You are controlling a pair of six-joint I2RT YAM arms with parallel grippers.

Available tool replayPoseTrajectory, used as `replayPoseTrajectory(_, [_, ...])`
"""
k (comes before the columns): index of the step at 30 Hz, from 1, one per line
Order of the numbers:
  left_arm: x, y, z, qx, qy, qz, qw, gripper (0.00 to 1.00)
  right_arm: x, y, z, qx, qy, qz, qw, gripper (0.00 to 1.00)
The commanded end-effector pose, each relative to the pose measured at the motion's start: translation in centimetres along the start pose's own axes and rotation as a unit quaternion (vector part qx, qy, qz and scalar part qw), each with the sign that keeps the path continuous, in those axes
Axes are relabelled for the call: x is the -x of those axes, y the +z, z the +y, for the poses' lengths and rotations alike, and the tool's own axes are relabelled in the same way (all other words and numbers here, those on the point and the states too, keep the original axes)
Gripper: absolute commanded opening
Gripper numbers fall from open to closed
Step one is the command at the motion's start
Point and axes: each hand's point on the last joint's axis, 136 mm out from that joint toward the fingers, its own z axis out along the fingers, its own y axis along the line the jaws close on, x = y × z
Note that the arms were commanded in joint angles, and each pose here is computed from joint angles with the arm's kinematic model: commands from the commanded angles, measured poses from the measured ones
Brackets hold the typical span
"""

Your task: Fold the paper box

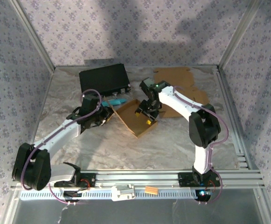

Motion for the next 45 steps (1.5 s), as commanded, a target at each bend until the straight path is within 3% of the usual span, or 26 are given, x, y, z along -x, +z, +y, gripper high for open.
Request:
replayPoseTrajectory(1, [0.3, 0.0, -1.5, -0.011, 0.002, 0.001, 1.0, 0.26, -0.1, -5.5, 1.5, 0.008, -0.174, -0.072, 0.982, 0.58])
replayPoseTrajectory(4, [0.3, 0.6, -1.8, -0.009, 0.008, 0.007, 1.0, 0.26, -0.8, -8.5, 3.4, 0.047, -0.259, -0.106, 0.959, 0.55])
replayPoseTrajectory(6, [0.4, 0.9, -2.0, -0.01, 0.009, 0.009, 1.0, 0.26, -2.5, -10.1, 5.4, 0.087, -0.346, -0.109, 0.928, 0.54])
replayPoseTrajectory(9, [0.6, 1.1, -2.5, -0.012, 0.014, 0.008, 1.0, 0.26, -5.5, -10.7, 7.0, 0.11, -0.427, -0.078, 0.894, 0.54])
replayPoseTrajectory(17, [0.7, 1.4, -3.5, -0.019, 0.019, 0.012, 1.0, 0.26, -9.3, -8.9, 9.3, 0.088, -0.492, -0.046, 0.865, 0.54])
replayPoseTrajectory(31, [0.6, 1.5, -3.7, -0.021, 0.022, 0.014, 0.999, 0.25, -8.7, -5.7, 11.0, 0.032, -0.48, -0.04, 0.876, 0.4])
replayPoseTrajectory(36, [0.7, 1.4, -3.9, -0.022, 0.026, 0.012, 0.999, 0.25, -8.1, -5.1, 10.5, 0.009, -0.464, -0.043, 0.885, 0.26])
replayPoseTrajectory(41, [1.3, 0.1, -4.8, -0.014, 0.047, 0.0, 0.999, 0.33, -7.0, -5.5, 10.7, 0.007, -0.419, -0.068, 0.906, 0.01])
replayPoseTrajectory(45, [2.4, -3.1, -5.5, 0.009, 0.081, -0.039, 0.996, 0.42, -5.8, -7.1, 11.6, 0.023, -0.361, -0.112, 0.925, 0.0])
